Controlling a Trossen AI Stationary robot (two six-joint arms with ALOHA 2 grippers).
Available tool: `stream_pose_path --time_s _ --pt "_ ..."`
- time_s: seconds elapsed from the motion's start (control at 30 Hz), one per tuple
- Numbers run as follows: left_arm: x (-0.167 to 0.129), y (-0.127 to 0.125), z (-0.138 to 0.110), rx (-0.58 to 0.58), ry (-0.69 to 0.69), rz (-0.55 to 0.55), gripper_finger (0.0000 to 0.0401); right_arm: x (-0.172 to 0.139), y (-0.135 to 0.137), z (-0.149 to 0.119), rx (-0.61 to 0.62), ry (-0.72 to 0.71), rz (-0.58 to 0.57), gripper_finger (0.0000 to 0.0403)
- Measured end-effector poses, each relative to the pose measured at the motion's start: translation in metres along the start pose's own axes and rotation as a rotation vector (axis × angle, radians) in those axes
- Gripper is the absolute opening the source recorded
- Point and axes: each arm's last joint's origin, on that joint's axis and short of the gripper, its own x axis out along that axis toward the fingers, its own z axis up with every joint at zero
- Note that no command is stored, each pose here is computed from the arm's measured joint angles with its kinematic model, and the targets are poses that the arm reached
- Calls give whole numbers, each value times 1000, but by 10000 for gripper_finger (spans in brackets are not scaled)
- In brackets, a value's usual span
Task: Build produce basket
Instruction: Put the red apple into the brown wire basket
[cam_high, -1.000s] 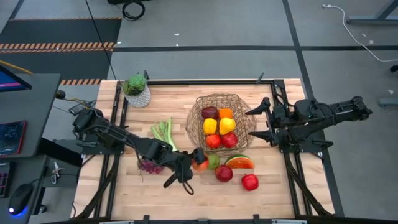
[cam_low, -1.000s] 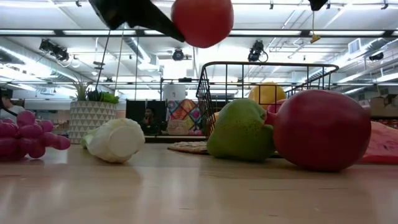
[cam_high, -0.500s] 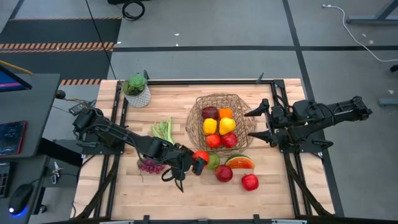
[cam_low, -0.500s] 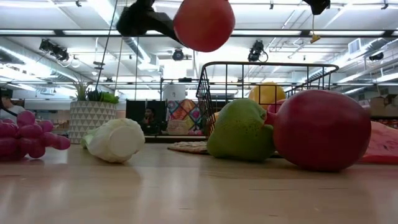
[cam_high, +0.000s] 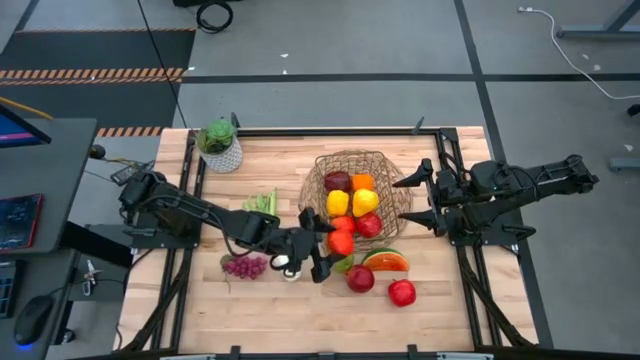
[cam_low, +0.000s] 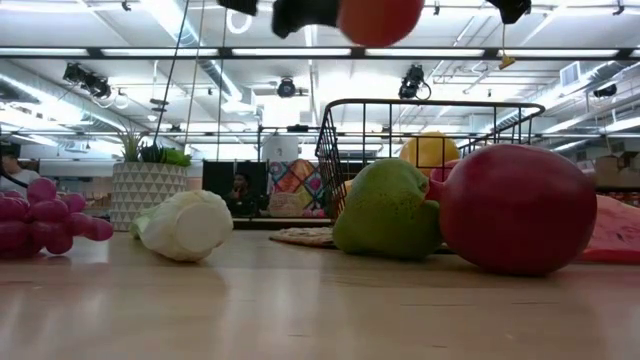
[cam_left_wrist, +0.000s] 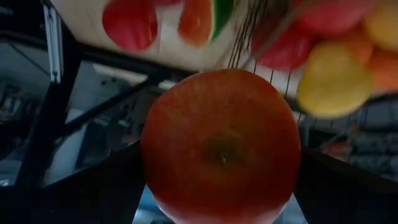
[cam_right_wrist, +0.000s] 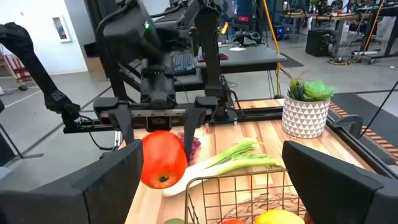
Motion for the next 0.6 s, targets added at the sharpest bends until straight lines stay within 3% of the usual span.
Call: stream_pose_path --time_s 0.27,0.6 --pt "0 1 -5 136 45 16 348 0 0 -2 63 25 -4 387" --pt "1 1 -5 128 45 13 348 4 0 -5 64 51 -8 387"
